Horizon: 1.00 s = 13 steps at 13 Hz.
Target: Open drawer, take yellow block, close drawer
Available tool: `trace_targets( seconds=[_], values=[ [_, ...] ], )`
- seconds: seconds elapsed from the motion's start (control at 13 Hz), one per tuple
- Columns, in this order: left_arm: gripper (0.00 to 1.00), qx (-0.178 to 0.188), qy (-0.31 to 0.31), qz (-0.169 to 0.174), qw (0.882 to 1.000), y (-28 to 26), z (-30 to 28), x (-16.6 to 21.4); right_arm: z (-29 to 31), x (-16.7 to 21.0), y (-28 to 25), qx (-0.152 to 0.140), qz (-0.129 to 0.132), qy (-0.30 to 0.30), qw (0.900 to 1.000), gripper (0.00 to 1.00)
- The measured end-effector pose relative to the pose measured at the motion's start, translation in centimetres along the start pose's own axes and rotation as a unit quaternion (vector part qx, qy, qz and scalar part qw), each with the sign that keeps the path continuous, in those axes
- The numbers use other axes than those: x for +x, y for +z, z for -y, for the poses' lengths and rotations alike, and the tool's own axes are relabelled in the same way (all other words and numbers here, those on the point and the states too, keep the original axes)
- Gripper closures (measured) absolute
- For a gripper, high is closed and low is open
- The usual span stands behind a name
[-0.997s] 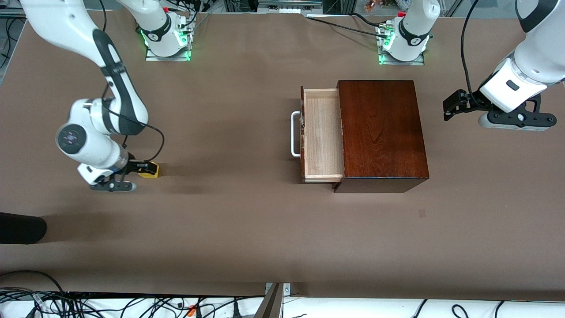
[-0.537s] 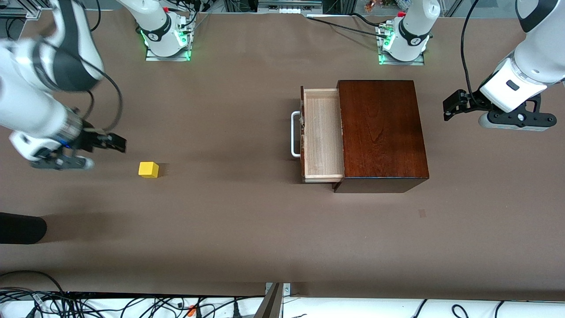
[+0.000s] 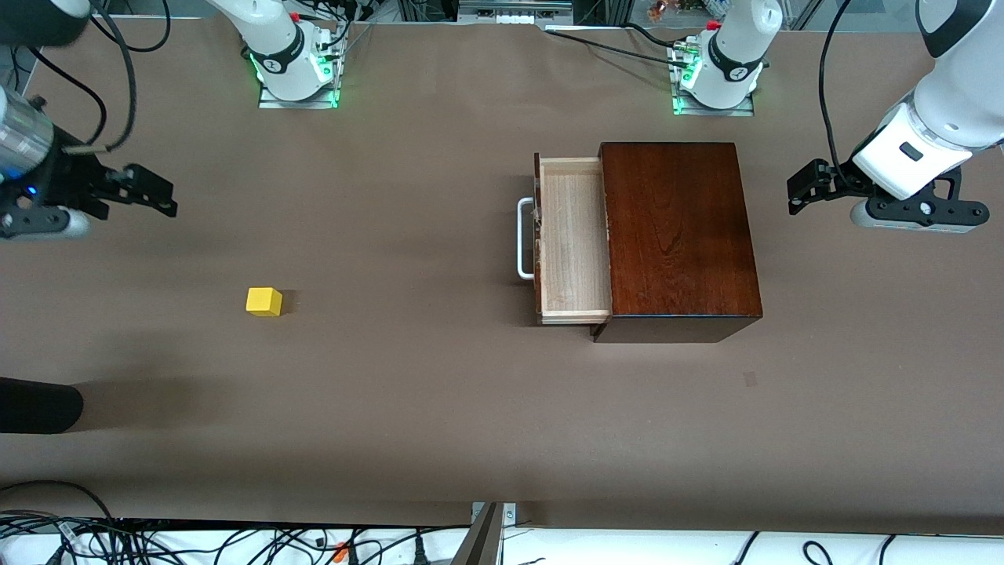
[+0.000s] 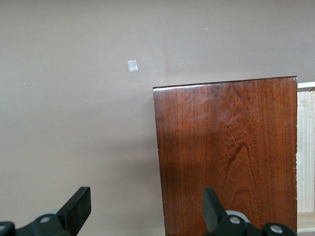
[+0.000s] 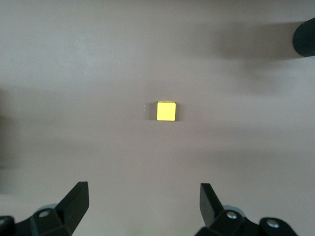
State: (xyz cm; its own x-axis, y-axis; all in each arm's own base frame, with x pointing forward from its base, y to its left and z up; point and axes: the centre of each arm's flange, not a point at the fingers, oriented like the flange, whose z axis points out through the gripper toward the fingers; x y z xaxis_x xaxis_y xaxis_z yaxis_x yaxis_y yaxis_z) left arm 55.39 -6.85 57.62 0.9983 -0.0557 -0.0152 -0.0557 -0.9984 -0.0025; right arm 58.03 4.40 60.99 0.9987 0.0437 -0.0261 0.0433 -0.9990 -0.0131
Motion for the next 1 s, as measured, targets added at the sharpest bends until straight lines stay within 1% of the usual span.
trace_targets(
  seconds=[0.46, 0.69, 1.0],
  values=[
    [0.0, 0.0, 0.0, 0.0, 1.0, 0.0, 0.0, 0.0, 0.0, 0.2, 0.4, 0.0, 0.004, -0.003, 1.0, 0.0],
    [0.0, 0.001, 0.0, 0.009, 1.0, 0.2, 0.0, -0.2, 0.4, 0.4, 1.0, 0.0, 0.009, -0.007, 1.0, 0.0],
    [0.0, 0.001, 0.0, 0.011, 1.0, 0.0, 0.0, -0.3, 0.4, 0.5, 1.0, 0.0, 0.008, -0.006, 1.0, 0.0]
  ],
)
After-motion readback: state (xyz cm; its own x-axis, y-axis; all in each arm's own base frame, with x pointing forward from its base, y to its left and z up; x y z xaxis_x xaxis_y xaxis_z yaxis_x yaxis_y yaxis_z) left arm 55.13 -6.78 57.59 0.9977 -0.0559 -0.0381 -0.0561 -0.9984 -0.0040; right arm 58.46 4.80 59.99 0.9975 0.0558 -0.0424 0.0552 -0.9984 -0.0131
